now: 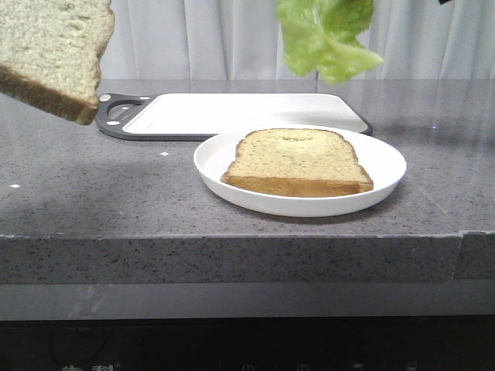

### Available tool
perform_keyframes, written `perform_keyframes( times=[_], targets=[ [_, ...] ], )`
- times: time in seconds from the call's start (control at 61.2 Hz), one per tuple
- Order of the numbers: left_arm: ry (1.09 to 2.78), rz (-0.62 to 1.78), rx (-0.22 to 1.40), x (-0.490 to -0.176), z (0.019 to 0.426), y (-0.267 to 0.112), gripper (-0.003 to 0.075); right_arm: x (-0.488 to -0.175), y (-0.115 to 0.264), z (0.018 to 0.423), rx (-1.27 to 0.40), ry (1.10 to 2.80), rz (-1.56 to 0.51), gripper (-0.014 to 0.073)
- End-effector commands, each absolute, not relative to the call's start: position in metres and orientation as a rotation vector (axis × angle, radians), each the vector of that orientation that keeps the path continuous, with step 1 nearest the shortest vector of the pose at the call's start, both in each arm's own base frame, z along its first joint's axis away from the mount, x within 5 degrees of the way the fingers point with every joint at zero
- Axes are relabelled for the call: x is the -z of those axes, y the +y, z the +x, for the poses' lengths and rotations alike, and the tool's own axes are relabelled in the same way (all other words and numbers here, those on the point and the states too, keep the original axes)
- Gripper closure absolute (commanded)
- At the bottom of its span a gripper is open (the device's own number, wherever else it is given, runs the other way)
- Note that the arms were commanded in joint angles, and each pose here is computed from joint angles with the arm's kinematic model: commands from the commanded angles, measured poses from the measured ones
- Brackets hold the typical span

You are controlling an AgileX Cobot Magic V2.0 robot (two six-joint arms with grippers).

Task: Left arm grabs bread, right arm adds lettuce
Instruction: 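Lift the lettuce leaf with the right gripper toward the plate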

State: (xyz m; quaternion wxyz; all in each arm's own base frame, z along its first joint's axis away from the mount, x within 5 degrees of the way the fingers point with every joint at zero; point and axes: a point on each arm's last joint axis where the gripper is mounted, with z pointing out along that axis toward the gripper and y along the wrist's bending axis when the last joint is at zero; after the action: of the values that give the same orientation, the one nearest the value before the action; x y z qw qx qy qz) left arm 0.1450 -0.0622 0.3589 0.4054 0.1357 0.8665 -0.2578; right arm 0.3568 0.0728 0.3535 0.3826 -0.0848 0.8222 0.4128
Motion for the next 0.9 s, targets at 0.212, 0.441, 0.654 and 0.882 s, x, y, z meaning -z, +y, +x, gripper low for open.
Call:
perform_keyframes(
  times=[0.212,0.441,0.654,0.882],
  targets=[
    [2.097,0.288,0.669,-0.373,0.148,-0.062,0.0741,-0.38,0.086,0.278,-1.367,1.877,-0.376,0.0662],
    [2.097,0.288,0.669,-0.373,0.148,-0.062,0.0741,-0.35,0.089,0.266,-1.493,1.952,-0.353,0.0662],
    [2.097,0.288,0.669,-0.373,0.148,-0.062,0.0741,-0.334,0.088,0.264,-1.536,1.963,-0.263,0.0662],
    [2.097,0.288,0.669,-0.373,0.148,-0.062,0.0741,-0.326,0.101,0.267,-1.632,1.966,-0.269,0.0662]
  ],
)
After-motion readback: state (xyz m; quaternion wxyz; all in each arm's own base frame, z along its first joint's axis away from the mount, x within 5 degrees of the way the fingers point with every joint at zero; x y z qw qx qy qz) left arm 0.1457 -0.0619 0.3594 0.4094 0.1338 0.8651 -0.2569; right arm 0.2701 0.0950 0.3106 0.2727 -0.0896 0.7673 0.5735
